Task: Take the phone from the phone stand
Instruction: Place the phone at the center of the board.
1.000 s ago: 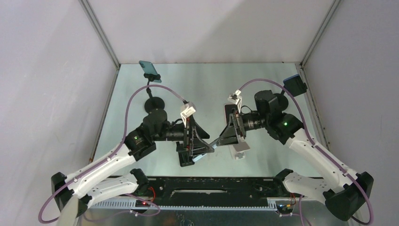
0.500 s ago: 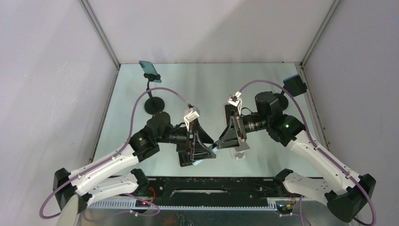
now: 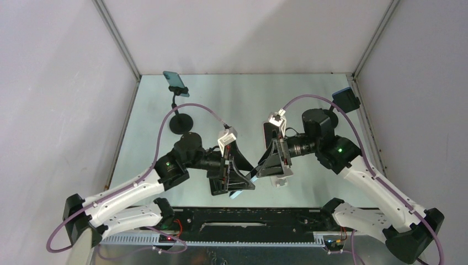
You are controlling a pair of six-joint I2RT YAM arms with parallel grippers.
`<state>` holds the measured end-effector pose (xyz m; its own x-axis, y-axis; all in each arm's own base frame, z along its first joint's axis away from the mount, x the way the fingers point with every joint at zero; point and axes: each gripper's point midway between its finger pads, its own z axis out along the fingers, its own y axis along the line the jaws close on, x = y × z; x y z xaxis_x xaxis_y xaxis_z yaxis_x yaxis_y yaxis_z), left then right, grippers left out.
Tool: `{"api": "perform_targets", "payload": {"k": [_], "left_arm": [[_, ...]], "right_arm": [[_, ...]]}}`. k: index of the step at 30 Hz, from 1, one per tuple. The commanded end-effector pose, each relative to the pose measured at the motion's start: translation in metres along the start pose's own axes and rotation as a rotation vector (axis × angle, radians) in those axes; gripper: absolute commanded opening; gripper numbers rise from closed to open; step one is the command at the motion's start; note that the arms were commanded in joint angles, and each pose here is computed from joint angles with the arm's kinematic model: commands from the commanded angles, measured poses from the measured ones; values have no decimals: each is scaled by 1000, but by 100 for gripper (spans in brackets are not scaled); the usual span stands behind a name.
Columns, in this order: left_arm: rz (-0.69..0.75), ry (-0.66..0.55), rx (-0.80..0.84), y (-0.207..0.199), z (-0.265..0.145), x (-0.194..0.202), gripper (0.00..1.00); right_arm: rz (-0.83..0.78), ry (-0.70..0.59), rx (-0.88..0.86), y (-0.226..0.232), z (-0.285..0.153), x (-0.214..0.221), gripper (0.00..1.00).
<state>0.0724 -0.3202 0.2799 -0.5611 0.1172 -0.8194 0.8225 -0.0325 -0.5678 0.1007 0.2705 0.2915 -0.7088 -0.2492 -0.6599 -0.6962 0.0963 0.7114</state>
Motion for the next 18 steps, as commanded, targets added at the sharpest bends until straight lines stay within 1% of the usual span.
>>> {"api": "perform_targets", "payload": {"k": [1,5,12,18], "left_arm": [[13,0,61,-11,3,-1,98],[2,2,44,-6,6,0,98],[7,9,-46,10,6,0,98],[-7,25,-23,9,9,3,98]], "right_arm": [[-113,-46,-61,28,-7,-18,0],[-112,-47,-64,29,-8,-18,0],[-111,-43,-65,30,-9,-16,0],[-119,-56,-48,28,-9,-18,0]]}}
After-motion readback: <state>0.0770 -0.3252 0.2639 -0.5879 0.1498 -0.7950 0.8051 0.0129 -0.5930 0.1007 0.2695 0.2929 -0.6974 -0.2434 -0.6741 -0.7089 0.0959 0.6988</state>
